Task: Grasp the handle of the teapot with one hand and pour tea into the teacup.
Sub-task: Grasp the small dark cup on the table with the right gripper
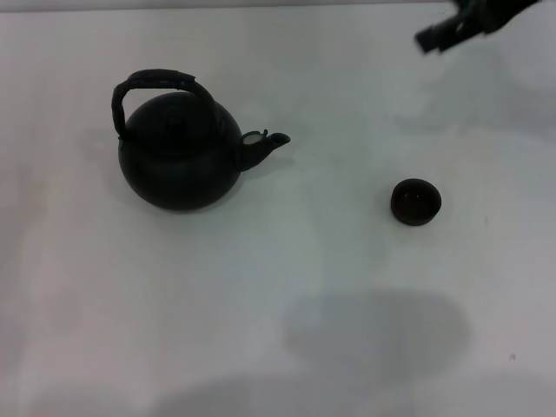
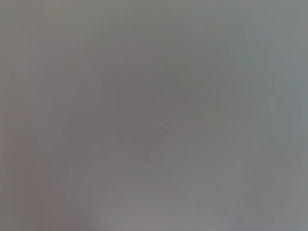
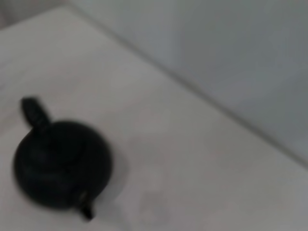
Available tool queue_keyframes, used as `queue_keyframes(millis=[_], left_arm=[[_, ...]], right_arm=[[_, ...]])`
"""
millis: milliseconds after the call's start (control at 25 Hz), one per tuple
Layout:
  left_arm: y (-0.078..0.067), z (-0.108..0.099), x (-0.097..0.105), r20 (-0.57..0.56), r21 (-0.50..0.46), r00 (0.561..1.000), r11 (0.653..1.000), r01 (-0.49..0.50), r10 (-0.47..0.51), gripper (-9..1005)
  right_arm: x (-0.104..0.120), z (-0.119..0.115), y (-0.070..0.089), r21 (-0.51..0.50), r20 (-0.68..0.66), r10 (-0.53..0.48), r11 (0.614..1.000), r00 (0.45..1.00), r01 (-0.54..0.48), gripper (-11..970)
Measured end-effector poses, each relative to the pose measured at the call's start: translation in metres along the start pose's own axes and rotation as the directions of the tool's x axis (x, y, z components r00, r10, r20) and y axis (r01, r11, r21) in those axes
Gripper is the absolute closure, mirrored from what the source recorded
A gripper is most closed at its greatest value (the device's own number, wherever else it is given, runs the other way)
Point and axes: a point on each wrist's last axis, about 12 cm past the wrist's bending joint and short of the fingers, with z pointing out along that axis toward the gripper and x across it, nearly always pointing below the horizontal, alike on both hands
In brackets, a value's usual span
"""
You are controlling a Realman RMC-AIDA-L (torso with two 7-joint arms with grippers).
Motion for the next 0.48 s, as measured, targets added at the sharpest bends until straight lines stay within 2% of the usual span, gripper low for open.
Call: queue_keyframes(millis=[240,480], left_arm=[[0.001,0.008,-0.003,0.021,-0.03,1.0,0.999,0.012,-0.011,350],[0.0,0.015,-0.005,0.031,-0.04,0.999,0.999,0.021,-0.019,350]], right_arm=[[-0.01,0.018,0.033,0.019,-0.18,-0.08,0.996,0.98,0.085,116],[-0.016,0.034,0.064,0.005,-0.265,-0.156,0.987,0.952,0.163,115]])
